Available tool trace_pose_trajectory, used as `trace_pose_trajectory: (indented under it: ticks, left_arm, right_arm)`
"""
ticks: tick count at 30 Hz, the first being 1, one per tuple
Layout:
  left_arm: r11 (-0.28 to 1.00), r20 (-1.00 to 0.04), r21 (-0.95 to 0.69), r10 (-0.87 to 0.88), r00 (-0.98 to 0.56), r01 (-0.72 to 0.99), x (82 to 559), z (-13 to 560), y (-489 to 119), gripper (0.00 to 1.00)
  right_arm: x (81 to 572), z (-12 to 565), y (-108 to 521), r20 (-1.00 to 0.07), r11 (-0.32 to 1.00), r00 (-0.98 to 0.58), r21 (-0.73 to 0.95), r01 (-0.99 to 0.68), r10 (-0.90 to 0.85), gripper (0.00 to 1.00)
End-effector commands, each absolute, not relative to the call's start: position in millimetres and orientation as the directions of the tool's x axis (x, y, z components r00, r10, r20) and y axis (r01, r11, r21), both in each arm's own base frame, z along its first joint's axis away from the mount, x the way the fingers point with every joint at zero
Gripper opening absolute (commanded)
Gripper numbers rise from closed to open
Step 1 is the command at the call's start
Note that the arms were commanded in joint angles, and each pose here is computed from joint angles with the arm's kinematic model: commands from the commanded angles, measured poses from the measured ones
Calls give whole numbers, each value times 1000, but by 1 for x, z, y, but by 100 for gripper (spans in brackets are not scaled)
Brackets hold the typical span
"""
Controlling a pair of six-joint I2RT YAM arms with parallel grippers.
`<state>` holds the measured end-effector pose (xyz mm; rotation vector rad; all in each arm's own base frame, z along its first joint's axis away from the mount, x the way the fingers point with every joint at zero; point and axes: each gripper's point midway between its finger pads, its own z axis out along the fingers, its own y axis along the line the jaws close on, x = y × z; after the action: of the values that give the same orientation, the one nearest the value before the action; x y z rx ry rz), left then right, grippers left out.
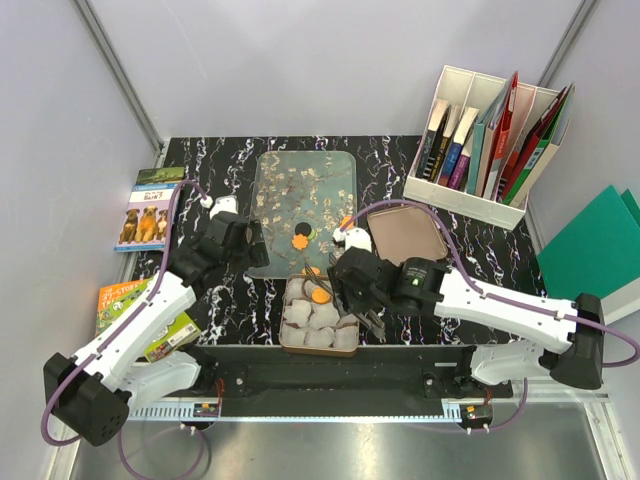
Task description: Pack the cookies
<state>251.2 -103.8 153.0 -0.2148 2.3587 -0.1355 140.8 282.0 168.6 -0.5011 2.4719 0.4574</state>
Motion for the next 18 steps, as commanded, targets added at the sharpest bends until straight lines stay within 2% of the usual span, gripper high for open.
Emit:
trace_pose_trajectory:
  ticks: [1, 7, 18]
  left_arm:
    - [974, -706, -205, -218, -674, -101, 255, 165, -110, 94]
    - [974, -712, -203, -218, -667, -102, 254, 167, -108, 94]
    - [977, -708, -188, -204, -676, -98, 253, 163, -106, 94]
  right_arm:
    - [171, 212, 291, -701, 873, -679, 169, -457, -219, 61]
    - [205, 210, 307, -698, 870, -667, 127, -475, -262, 58]
    - [253, 170, 343, -641, 854, -693, 111, -508, -329, 54]
